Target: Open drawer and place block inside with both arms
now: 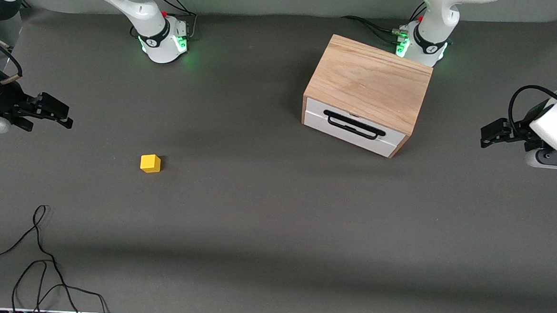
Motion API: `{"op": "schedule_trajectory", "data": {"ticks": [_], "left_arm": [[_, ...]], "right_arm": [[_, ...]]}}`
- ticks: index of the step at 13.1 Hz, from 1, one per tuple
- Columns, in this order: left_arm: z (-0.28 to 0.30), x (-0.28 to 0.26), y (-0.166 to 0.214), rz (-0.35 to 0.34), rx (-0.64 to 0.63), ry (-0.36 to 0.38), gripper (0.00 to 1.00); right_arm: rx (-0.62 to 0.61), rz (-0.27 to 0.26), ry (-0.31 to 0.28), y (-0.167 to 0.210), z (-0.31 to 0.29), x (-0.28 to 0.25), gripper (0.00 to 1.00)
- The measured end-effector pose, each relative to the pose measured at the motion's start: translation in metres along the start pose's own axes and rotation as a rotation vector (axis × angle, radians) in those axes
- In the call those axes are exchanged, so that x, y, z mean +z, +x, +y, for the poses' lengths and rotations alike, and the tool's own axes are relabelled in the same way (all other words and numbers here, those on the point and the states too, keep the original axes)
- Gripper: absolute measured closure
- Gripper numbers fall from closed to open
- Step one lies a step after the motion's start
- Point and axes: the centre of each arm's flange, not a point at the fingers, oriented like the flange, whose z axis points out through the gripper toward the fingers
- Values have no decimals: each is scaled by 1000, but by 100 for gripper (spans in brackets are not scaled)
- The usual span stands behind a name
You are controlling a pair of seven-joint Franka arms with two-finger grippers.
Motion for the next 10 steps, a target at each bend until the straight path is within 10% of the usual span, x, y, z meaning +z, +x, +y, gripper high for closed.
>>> {"op": "schedule_trajectory", "data": {"ticks": [10], "left_arm": [[-3,0,0,0,-5,0,0]], "right_arm": [[8,-6,-1,0,4,2,0]]}}
